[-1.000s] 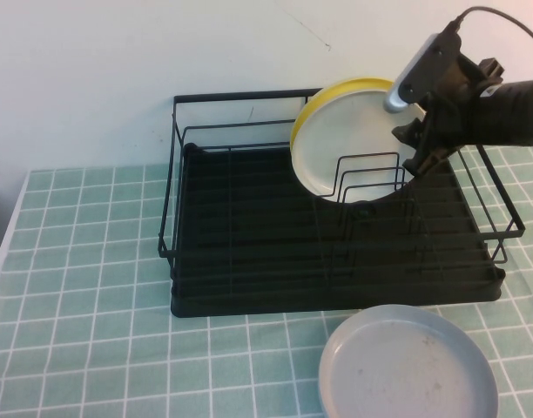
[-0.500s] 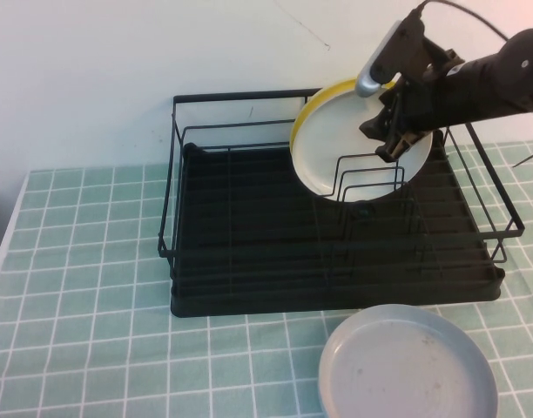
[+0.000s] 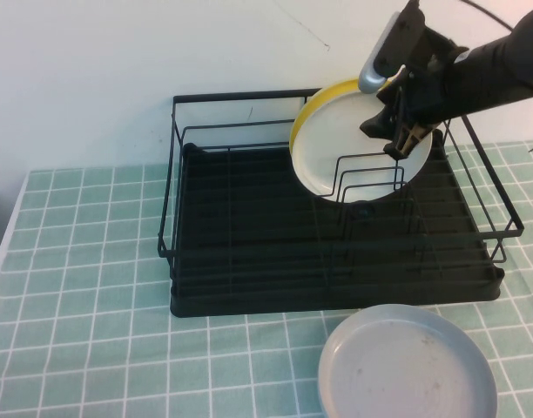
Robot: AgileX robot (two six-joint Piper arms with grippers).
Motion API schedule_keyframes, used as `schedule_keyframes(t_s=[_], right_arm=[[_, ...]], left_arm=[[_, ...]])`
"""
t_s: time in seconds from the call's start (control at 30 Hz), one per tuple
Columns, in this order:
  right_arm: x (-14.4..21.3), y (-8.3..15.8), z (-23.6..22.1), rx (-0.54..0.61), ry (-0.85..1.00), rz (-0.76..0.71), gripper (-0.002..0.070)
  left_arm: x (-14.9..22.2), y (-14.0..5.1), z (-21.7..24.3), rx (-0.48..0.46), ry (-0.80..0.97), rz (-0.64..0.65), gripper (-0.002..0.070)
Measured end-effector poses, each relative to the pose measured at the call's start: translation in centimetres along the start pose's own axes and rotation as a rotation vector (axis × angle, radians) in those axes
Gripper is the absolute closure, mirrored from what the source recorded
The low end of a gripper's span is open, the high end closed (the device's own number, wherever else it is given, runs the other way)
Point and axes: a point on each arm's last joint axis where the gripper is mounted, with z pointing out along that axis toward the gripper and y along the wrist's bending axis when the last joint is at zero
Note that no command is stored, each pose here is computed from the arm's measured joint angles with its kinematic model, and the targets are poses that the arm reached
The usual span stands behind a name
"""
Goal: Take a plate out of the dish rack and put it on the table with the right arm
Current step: Grasp the plate from the shelf
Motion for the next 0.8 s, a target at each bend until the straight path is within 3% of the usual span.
schedule_keyframes(t_s=[0.37,0.8], right_arm=[[-1.3,-1.0,-1.9,0.106,-0.045,-0.195,0.0269],[-0.1,-0.8,0.3,0.092,-0.015,-0.204,0.0269]], left_arm=[[0.0,0.0,0.0,0.000,0.000,0.002,0.0678],[0.0,0.0,0.0,0.000,0.000,0.002,0.0678]])
